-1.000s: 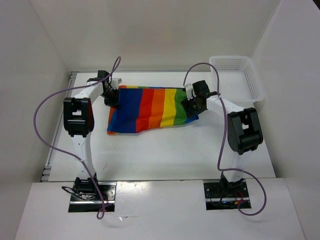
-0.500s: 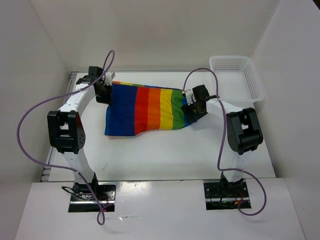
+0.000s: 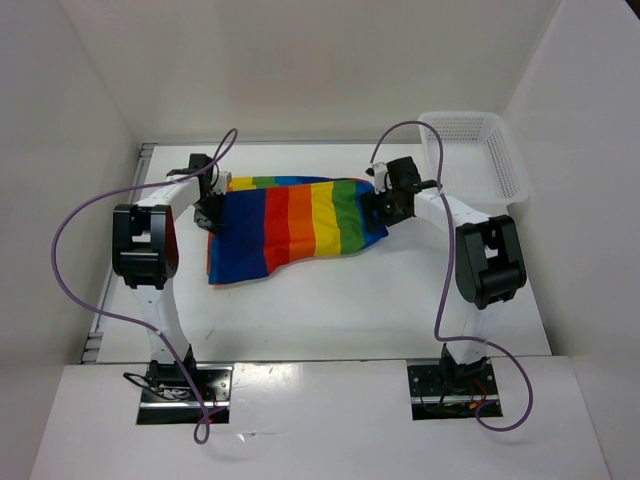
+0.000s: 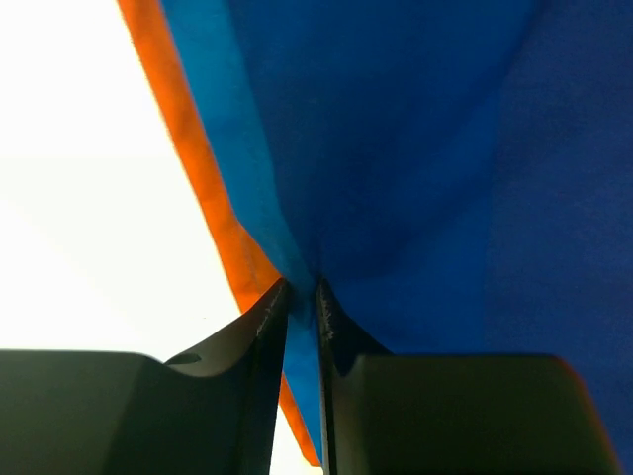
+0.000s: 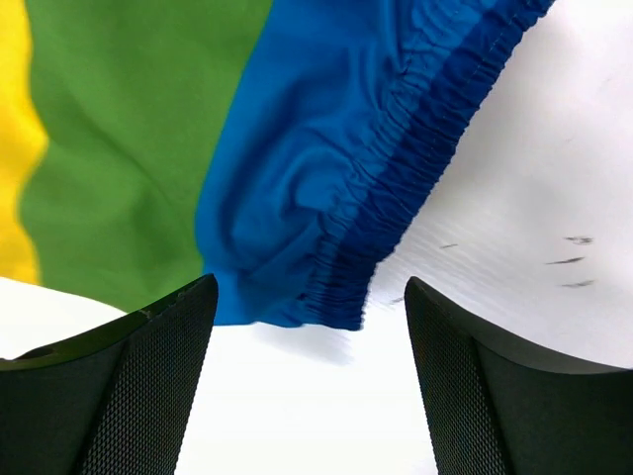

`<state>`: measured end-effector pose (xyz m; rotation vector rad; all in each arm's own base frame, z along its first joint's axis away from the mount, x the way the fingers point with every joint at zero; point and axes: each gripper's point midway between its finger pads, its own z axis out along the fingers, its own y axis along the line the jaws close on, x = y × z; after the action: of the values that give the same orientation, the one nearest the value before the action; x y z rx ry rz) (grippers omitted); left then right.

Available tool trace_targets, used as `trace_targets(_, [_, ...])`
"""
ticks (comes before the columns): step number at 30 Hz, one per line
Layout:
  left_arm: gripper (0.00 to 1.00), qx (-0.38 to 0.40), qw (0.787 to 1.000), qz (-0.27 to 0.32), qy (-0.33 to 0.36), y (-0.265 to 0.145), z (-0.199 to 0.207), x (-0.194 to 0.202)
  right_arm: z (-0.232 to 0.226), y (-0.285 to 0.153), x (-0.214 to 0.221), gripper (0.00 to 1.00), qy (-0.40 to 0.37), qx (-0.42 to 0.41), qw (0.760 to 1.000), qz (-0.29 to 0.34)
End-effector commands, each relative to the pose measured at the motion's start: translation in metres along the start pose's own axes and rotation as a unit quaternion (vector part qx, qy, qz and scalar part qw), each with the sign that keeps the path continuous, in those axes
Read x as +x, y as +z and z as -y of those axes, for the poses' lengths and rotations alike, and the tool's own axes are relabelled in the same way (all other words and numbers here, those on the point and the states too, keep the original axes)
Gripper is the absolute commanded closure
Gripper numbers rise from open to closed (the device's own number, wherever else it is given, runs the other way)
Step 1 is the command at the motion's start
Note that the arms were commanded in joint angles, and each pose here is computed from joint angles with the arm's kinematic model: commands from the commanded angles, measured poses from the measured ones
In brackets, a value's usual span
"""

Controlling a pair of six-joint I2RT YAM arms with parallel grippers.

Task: Fold and stack the shorts
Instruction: Fold the shorts

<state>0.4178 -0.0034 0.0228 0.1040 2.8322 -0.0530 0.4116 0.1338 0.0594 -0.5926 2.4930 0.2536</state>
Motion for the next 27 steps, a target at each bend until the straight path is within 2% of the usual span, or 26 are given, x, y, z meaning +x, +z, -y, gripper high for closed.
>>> trace_targets(1, [0.75,-0.02,0.999,0.028,-0.003,-0.009,-0.011,-0.018,-0.009,-0.017,-0.031,0.19,0.082,-0.036,0.995,0.044])
trace_targets(6, [0.73,-0.02,0.999,0.034,-0.002,-0.012,-0.012,-0.023,-0.017,-0.001,-0.021,0.19,0.186,-0.056,0.98,0.029])
trace_targets(9, [0.71,-0.026,0.999,0.038,-0.002,-0.016,-0.014,-0.027,-0.001,0.017,-0.011,0.19,0.232,-0.004,0.973,0.015])
trace_targets(10, [0.71,-0.026,0.999,0.038,-0.002,-0.016,-0.014,-0.027,0.001,0.021,-0.008,0.22,0.233,0.002,0.972,0.01])
trace_targets(13, [0.71,-0.03,0.999,0.028,-0.003,-0.008,-0.015,-0.023,0.001,0.03,-0.005,0.22,0.25,0.003,0.968,0.004])
trace_targets(18, [0.71,-0.029,0.999,0.014,-0.003,0.002,-0.016,-0.018,0.021,0.042,0.01,0.29,0.274,0.065,0.96,-0.007])
trace_targets(22, [0.71,-0.029,0.999,0.014,-0.003,0.004,-0.016,-0.019,0.01,0.043,0.012,0.45,0.275,0.038,0.96,-0.014])
trace_targets(23, [0.71,-0.028,1.0,0.009,-0.003,0.004,-0.016,-0.017,0.004,0.042,0.011,0.53,0.276,0.021,0.961,-0.015])
trace_targets(25, [0.71,-0.028,1.0,0.008,-0.003,0.006,-0.016,-0.018,-0.001,0.039,0.007,0.62,0.275,0.006,0.961,-0.012])
trace_targets(26, [0.71,-0.029,1.0,0.013,-0.003,0.004,-0.016,-0.022,-0.004,0.039,0.006,0.71,0.275,-0.004,0.961,-0.013])
trace_targets(27, [0.71,-0.029,1.0,0.013,-0.003,0.004,-0.016,-0.022,-0.004,0.039,0.006,0.75,0.275,-0.004,0.961,-0.013])
